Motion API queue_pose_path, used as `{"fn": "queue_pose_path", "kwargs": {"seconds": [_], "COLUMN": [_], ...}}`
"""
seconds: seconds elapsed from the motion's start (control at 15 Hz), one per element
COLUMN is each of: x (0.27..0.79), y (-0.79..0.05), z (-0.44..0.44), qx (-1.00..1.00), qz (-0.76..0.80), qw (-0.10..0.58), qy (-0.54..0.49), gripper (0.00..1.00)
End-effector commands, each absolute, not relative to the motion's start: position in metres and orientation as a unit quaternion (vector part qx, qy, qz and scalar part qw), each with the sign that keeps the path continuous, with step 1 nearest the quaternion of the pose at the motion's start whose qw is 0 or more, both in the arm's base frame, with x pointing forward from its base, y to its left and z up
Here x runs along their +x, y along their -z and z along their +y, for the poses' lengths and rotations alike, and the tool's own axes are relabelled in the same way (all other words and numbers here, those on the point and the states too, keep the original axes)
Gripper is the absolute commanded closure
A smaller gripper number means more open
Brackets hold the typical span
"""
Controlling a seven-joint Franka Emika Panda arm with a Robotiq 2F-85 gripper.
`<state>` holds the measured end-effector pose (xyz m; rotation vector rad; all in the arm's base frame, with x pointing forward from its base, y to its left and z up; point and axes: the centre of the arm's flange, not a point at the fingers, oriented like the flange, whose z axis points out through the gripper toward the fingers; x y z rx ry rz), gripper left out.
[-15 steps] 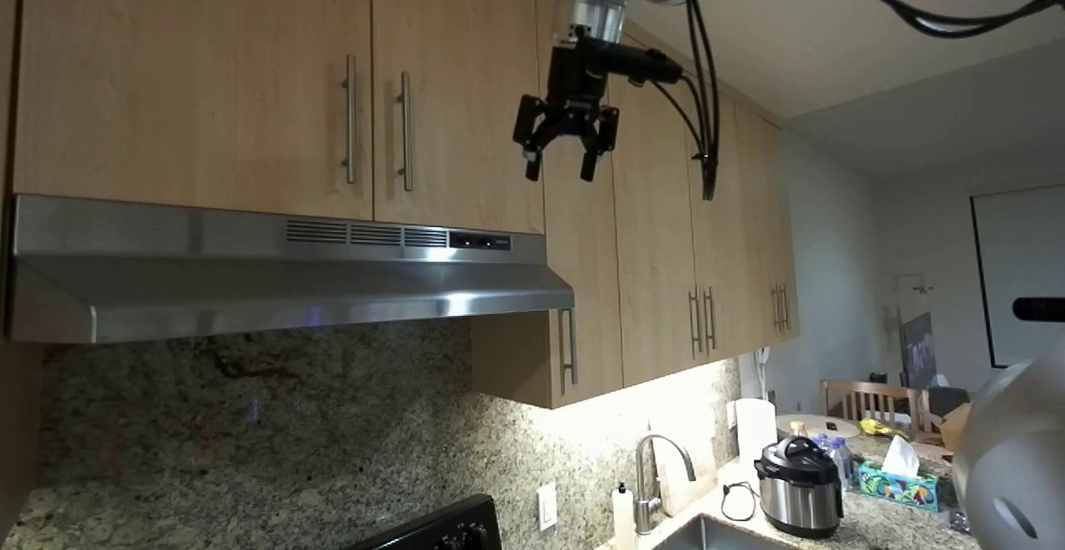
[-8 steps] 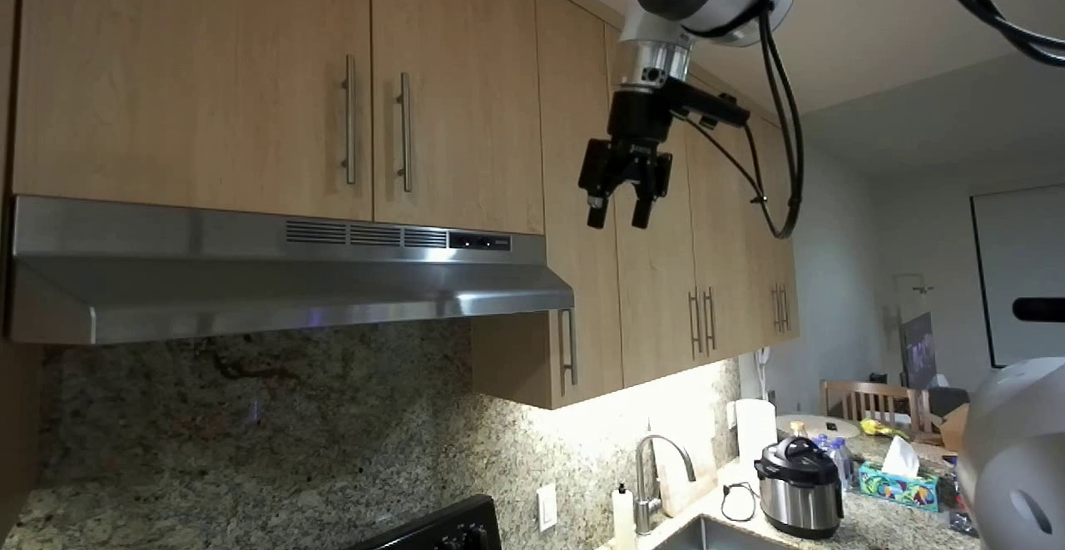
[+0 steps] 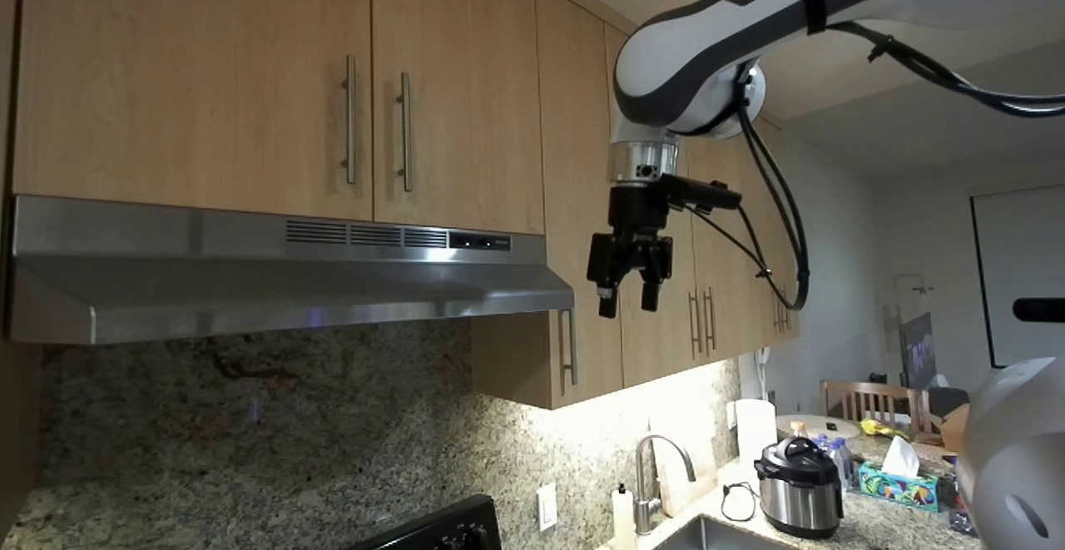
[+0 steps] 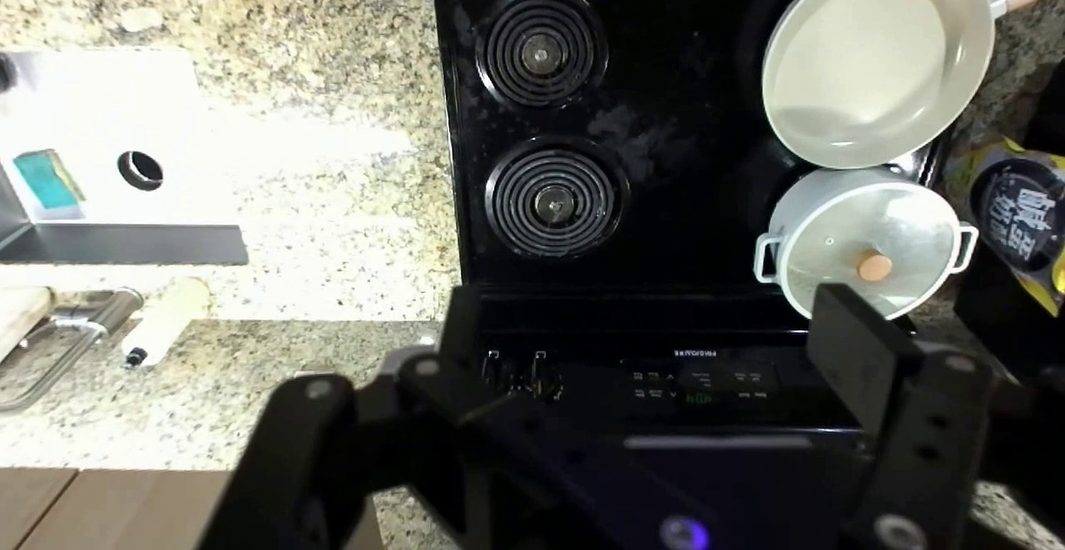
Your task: Fully close the cupboard
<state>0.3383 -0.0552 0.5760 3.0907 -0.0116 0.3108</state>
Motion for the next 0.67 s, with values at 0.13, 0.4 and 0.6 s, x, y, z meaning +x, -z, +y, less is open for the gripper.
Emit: {"fn": "queue_pose_path", "kwargs": {"seconds": [0.13,0.4,0.6], "x": [0.392,0.407,0.403], "y": [-0.54,-0.53,-0.526], "z": [-0.055,-0.052,-0.05], "qx": [0.997,0.998,0.998], "qz": [-0.007,0.022,0.007], "qw": [0.015,-0.004,0.01], "qy": [-0.078,-0.062,-0.063], "gripper": [0.0,0.0,0.0]}}
